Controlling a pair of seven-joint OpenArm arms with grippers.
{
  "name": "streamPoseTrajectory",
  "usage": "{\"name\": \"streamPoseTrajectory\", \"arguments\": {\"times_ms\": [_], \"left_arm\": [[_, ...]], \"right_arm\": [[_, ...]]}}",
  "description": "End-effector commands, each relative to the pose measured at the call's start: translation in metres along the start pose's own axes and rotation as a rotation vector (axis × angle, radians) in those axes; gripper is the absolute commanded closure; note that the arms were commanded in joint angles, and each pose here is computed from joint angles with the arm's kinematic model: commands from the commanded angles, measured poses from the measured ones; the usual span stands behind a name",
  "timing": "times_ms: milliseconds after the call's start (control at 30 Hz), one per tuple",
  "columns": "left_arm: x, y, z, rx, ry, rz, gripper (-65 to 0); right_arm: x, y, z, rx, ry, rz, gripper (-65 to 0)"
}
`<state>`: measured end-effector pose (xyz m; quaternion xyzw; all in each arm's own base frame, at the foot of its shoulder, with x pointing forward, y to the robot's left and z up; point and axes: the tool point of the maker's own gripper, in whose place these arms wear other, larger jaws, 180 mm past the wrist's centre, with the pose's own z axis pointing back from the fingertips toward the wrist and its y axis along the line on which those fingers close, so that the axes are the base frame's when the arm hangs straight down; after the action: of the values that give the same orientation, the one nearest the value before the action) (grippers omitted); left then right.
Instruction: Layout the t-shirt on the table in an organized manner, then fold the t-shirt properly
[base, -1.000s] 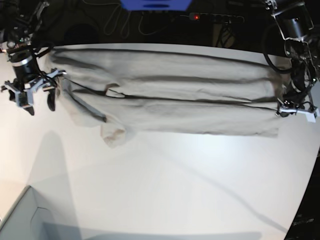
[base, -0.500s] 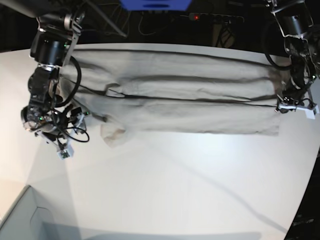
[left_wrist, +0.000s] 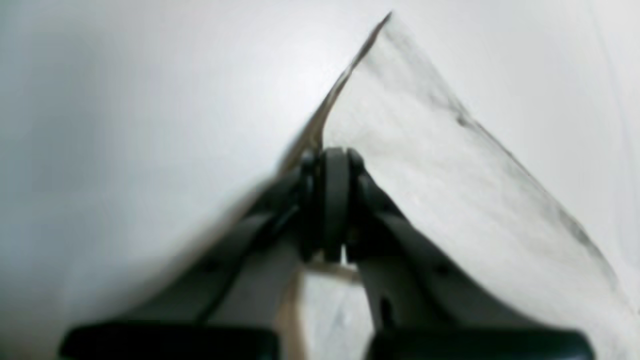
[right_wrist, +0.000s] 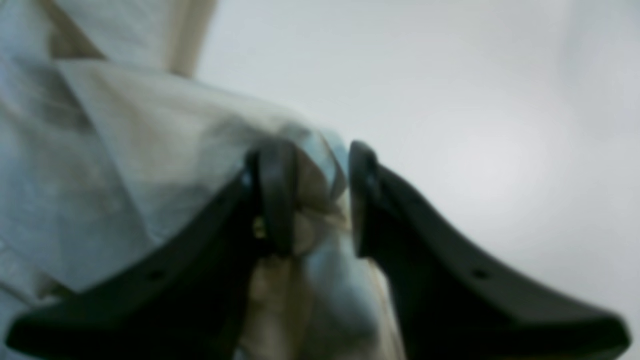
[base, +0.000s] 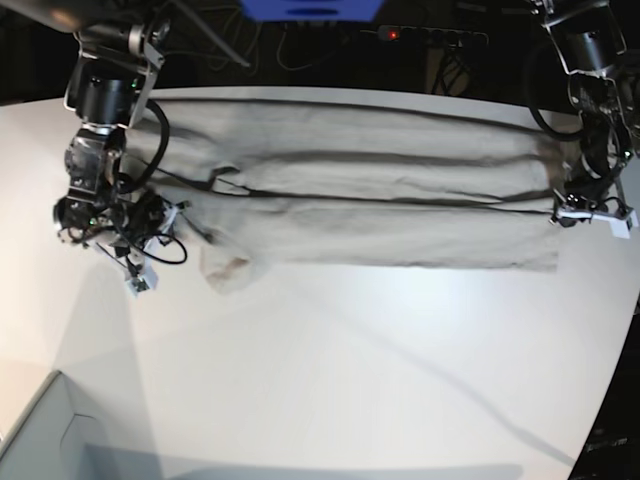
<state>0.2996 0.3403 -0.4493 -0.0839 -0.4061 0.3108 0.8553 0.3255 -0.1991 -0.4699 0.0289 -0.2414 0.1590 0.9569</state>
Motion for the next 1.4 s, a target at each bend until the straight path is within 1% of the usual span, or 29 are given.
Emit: {"name": "streamPoseTrajectory", "arguments": {"times_ms": [0,67,167,233,433,500,567,667,733,833,900,933,1067,1200,1233,1300,1333,1367], "left_arm": [[0.022,-0.004,0.001,-0.014,-0.055,-0.010,0.0],[0.022,-0.004,0.001,-0.014,-0.055,-0.010,0.0],[0.022,-0.004,0.001,-0.014,-0.055,-0.010,0.0],[0.022,-0.004,0.001,-0.015,-0.056,-0.010,0.0],[0.022,-0.004,0.001,-0.016,-0.056,-0.008,0.0],[0.023,-0.004,0.001,-0.015,-0.057,-0.009,0.0],[0.023,-0.004,0.001,-0.016,-0.058,-0.006,0.0],[0.023,-0.004,0.001,-0.017,-0.058,-0.005,0.0],[0.023,-0.004,0.001,-0.018,-0.058,-0.004,0.0],[0.023,-0.004,0.001,-0.018,-0.058,-0.004,0.0],[0.023,-0.004,0.001,-0.017,-0.058,-0.005,0.0],[0.023,-0.004,0.001,-0.016,-0.058,-0.006,0.0],[0.022,-0.004,0.001,-0.015,-0.056,-0.008,0.0],[0.021,-0.004,0.001,-0.018,-0.051,-0.003,-0.2],[0.022,-0.005,0.002,-0.019,-0.050,-0.009,-0.8],[0.020,-0.003,0.002,-0.016,-0.026,-0.009,-6.4],[0.017,-0.003,0.003,-0.015,-0.004,-0.009,-11.6],[0.013,-0.003,0.003,-0.015,0.022,-0.010,-18.4]], "right_arm": [[0.013,-0.007,0.004,-0.017,-0.022,0.009,-8.6],[0.013,-0.007,0.004,-0.017,-0.027,0.009,-0.4],[0.016,-0.009,0.006,-0.022,-0.036,0.010,0.0],[0.025,-0.015,0.011,-0.040,-0.061,0.010,0.0],[0.072,-0.038,0.056,-0.163,-0.211,0.068,0.0],[0.085,-0.040,0.068,-0.188,-0.255,0.078,0.0],[0.093,-0.046,0.079,-0.213,-0.294,0.054,0.0],[0.101,-0.061,0.090,-0.245,-0.337,-0.017,0.0],[0.099,-0.068,0.088,-0.245,-0.338,-0.060,0.0],[0.097,-0.065,0.076,-0.210,-0.317,-0.081,-0.4],[0.096,-0.066,0.073,-0.204,-0.312,-0.083,-4.3],[0.097,-0.066,0.074,-0.205,-0.313,-0.083,-5.1],[0.095,-0.065,0.073,-0.204,-0.310,-0.083,-3.5],[0.092,-0.063,0.070,-0.197,-0.299,-0.085,-4.4],[0.089,-0.062,0.069,-0.196,-0.293,-0.086,-4.9],[0.086,-0.061,0.068,-0.195,-0.288,-0.086,-6.0],[0.086,-0.061,0.068,-0.195,-0.288,-0.086,-6.6],[0.086,-0.061,0.068,-0.195,-0.288,-0.086,-7.3]]}}
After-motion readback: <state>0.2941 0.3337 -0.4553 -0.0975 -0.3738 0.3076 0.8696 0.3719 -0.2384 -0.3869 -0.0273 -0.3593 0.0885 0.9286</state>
